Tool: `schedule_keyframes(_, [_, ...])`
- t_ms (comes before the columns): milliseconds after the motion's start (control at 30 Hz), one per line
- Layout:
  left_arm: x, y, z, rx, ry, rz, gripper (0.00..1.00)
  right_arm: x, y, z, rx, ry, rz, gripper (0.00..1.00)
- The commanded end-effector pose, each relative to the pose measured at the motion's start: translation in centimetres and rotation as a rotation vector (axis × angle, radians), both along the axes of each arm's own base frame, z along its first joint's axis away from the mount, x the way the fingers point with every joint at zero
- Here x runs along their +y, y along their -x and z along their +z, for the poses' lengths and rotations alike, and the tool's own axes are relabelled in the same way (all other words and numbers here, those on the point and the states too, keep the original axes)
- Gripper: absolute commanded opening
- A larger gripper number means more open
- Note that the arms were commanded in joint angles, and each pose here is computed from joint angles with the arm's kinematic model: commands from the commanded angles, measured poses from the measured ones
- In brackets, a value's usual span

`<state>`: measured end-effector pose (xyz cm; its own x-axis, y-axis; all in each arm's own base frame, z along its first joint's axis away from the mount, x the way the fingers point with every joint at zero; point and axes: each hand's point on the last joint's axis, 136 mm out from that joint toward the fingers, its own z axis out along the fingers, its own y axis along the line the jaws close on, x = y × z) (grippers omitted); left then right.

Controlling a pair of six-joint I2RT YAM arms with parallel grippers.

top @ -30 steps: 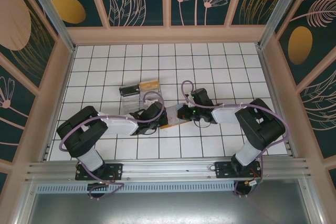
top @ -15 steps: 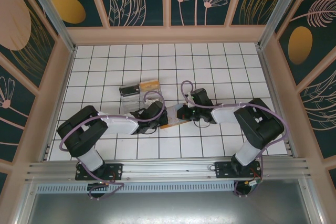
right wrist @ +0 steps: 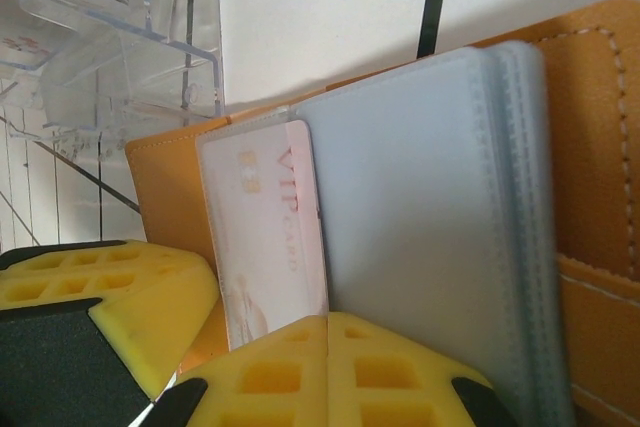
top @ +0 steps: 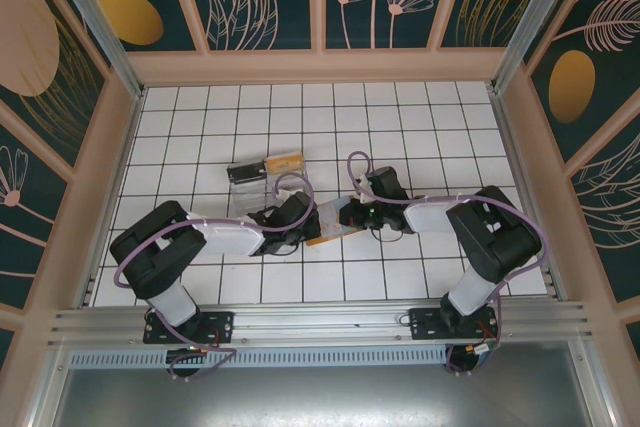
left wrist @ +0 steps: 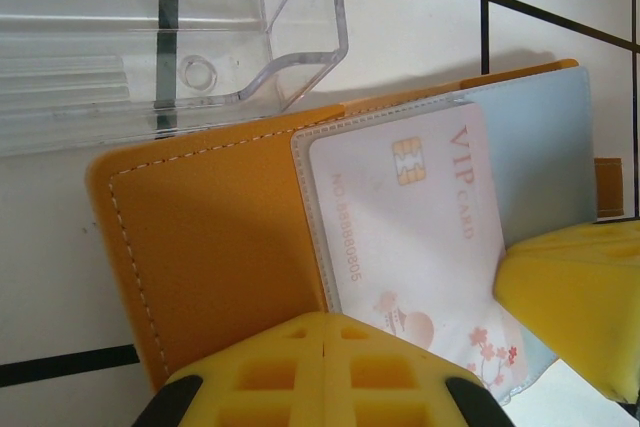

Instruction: Take the credit cards out of the card holder

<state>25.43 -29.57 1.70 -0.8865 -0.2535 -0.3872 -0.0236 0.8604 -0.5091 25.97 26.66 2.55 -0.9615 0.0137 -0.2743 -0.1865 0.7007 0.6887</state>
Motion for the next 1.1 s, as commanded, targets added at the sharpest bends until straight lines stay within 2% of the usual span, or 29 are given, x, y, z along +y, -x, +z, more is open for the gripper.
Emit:
schedule_keyframes(0, [1.8, 1.7, -2.8, 0.086, -0.097, -0.022, 0.0, -1.3, 0.0, -0.6, 0.003, 0.048, -0.021, 0.0])
schedule_keyframes(333, [1.8, 1.8, -2.9, 0.088, -0.095, -0.024, 0.0, -1.6, -0.2, -0.1, 0.006, 0.001, -0.03, 0.0])
schedule_keyframes(900, [1.5, 1.7, -2.7, 0.085, -0.085, -0.029, 0.0, -0.7, 0.3, 0.2, 0.024, -0.064, 0.003, 0.11])
schedule_keyframes(1000, [1.6, 1.8, -2.8, 0.086, -0.087, -0.028, 0.0, -0.6, 0.3, 0.1, 0.028, -0.067, 0.004, 0.11])
schedule_keyframes(1067, [1.6, 1.8, -2.8, 0.087, -0.087, -0.027, 0.0, -0.6, 0.4, 0.1, 0.032, -0.07, 0.005, 0.08])
